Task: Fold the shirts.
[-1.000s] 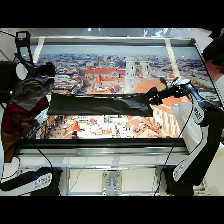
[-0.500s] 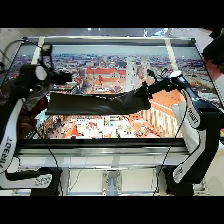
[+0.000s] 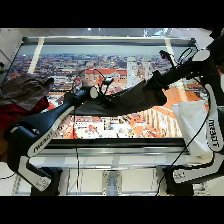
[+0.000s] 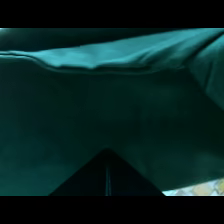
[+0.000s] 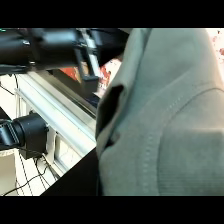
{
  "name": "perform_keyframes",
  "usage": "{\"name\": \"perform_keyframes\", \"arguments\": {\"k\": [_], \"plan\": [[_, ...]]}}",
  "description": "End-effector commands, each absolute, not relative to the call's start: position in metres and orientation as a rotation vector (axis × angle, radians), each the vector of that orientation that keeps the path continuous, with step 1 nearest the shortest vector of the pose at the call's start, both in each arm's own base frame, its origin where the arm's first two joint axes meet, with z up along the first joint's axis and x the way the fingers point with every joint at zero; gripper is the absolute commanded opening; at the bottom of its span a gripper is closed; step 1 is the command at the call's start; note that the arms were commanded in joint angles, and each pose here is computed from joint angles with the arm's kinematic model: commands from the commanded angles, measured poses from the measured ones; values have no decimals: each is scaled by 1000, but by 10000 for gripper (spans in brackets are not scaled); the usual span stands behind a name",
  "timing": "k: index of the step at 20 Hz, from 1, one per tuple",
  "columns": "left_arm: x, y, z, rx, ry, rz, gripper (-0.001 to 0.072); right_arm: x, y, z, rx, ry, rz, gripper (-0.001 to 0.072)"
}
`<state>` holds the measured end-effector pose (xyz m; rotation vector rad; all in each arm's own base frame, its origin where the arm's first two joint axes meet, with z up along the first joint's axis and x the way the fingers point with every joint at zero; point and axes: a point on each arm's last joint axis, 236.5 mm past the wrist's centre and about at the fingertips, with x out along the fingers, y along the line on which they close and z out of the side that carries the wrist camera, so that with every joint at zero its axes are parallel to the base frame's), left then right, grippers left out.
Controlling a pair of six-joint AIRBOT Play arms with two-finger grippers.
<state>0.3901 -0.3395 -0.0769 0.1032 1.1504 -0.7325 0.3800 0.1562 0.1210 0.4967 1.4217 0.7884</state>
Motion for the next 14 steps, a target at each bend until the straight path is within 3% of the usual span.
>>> {"name": "perform_keyframes", "arguments": {"k": [1, 4, 7, 12, 13, 14], "plan": [[394, -367, -61, 92, 1058, -774, 8, 369, 163, 143, 482, 1429, 745, 12], [446, -305, 7, 71, 915, -666, 9, 381, 199, 157, 491, 1359, 744, 11], [487, -199, 95, 42, 745, -483, 9, 404, 265, 171, 507, 1189, 783, 10], [482, -55, 191, -41, 594, -229, 9, 421, 404, 168, 567, 949, 869, 22], [475, -37, 196, -50, 599, -197, 9, 420, 426, 170, 604, 911, 883, 198], [469, -21, 199, -58, 609, -169, 9, 416, 445, 175, 636, 881, 901, 529]]}}
